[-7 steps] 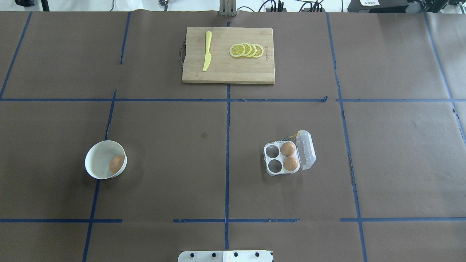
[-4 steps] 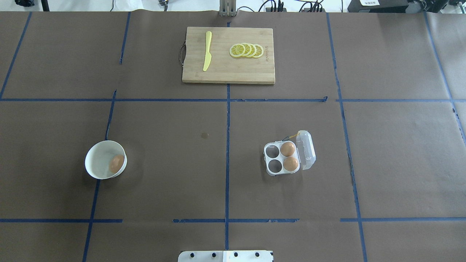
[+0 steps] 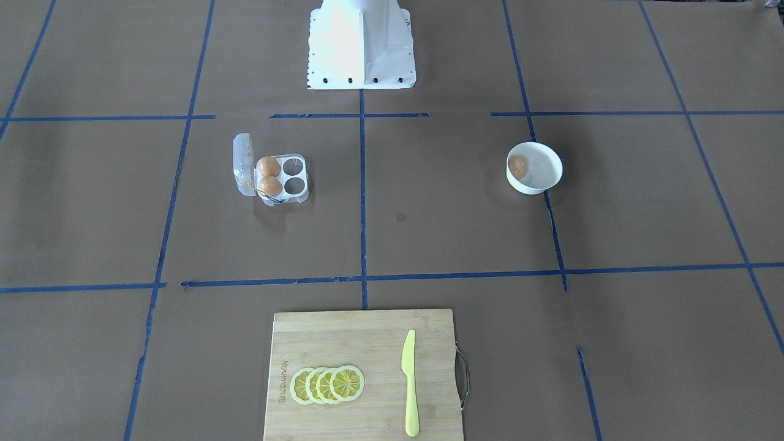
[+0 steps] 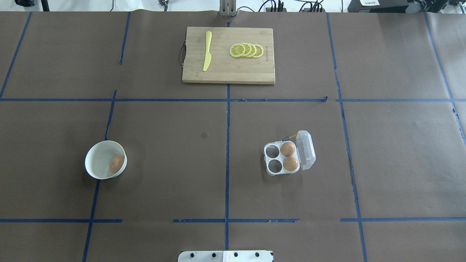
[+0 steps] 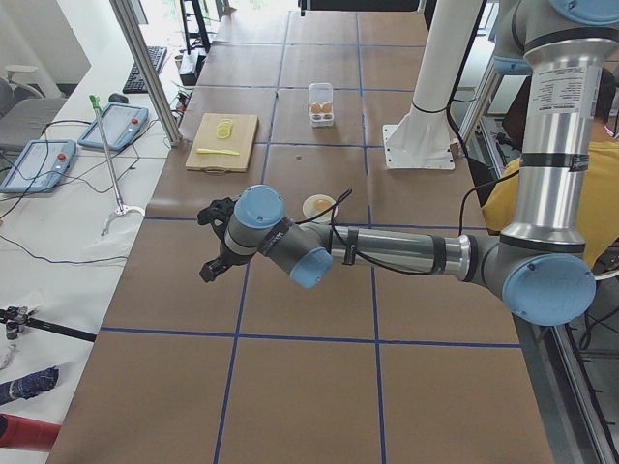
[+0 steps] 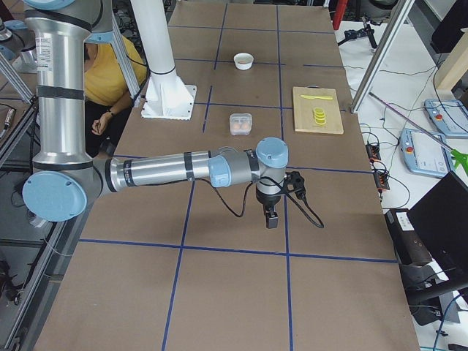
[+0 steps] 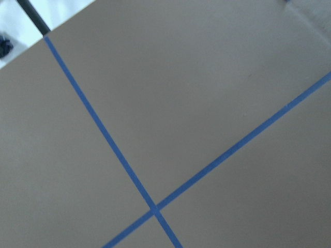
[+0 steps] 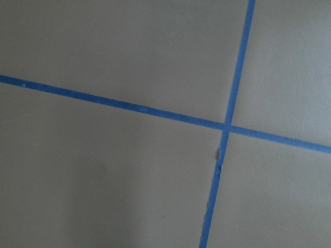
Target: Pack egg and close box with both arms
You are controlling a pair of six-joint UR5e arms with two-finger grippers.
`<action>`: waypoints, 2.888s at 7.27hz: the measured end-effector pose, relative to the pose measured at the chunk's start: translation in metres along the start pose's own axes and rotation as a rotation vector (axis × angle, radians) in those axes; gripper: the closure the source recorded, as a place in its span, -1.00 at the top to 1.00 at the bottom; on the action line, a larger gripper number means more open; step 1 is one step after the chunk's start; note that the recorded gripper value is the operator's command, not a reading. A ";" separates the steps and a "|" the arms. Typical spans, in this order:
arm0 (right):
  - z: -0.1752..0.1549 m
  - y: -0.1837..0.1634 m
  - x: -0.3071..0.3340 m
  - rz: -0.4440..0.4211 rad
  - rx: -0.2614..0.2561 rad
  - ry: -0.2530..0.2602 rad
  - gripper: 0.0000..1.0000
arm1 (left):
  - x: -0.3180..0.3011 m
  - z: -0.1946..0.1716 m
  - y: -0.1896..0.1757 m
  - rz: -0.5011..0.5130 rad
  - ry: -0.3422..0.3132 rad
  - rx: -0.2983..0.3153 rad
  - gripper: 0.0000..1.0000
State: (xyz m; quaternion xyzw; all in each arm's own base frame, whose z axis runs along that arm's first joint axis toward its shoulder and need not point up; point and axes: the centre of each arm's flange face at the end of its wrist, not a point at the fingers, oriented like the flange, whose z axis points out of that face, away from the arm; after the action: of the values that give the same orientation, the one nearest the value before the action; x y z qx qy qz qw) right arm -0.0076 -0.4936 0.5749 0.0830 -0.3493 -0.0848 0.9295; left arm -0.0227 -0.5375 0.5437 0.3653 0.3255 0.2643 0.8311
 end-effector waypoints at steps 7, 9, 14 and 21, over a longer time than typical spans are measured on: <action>0.005 -0.009 -0.025 -0.016 0.059 -0.024 1.00 | 0.171 0.031 -0.053 -0.258 0.155 0.128 0.99; 0.006 -0.008 -0.025 -0.016 0.057 -0.024 1.00 | 0.249 0.040 -0.066 -0.443 0.196 0.103 0.68; 0.008 -0.007 -0.023 -0.016 0.054 -0.021 1.00 | 0.384 0.111 -0.085 -0.755 0.085 -0.052 0.36; 0.008 -0.007 -0.022 -0.016 0.054 -0.018 1.00 | 0.428 0.154 -0.065 -0.709 0.075 -0.119 0.36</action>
State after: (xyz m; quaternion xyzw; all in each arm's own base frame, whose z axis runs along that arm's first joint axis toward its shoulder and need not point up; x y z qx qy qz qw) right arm -0.0304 -0.4963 0.5653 0.1099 -0.3593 -0.0839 0.9229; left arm 0.3811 -0.3533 0.4248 0.1706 0.4464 -0.0089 0.8784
